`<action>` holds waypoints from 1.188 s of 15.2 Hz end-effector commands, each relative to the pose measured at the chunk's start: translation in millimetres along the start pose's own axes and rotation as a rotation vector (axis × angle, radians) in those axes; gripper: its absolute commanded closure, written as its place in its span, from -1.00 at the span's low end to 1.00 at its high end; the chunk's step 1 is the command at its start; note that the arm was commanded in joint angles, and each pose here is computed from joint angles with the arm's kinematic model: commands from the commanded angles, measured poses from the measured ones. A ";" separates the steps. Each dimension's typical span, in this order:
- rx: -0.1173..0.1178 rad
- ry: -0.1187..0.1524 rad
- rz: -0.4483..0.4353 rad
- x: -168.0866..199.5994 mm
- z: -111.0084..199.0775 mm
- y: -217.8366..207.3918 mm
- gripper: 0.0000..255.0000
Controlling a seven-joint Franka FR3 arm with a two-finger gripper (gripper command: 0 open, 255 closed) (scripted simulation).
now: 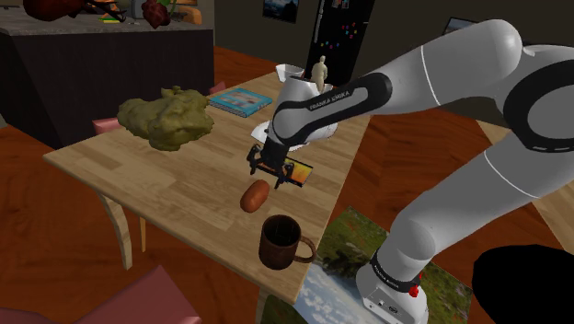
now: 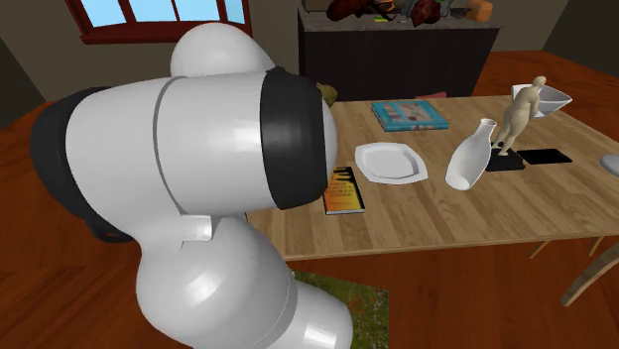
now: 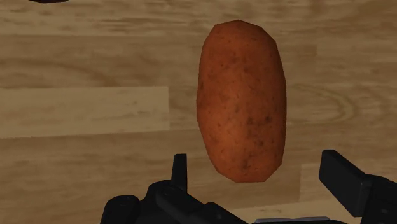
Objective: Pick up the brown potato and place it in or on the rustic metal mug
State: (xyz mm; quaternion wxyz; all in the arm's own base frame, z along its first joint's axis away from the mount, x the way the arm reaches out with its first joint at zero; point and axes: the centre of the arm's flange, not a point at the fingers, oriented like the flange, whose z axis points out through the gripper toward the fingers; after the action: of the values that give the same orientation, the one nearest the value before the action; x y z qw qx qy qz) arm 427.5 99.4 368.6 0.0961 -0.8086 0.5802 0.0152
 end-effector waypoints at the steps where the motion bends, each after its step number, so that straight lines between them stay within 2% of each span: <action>1: 0.002 0.000 0.006 0.1 11.2 -0.1 -1.00; 5: 0.002 0.000 0.006 0.1 30.1 -0.2 -1.00; 12: 0.002 0.000 0.006 0.1 30.1 -0.2 -1.00; 13: 0.002 0.000 0.006 0.1 30.1 -0.2 1.00; 18: 0.002 0.000 0.006 0.1 30.1 -0.2 1.00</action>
State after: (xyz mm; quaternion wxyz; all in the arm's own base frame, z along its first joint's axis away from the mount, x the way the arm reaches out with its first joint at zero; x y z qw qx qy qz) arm 430.4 104.4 339.1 0.0971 -0.8068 0.5826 0.0149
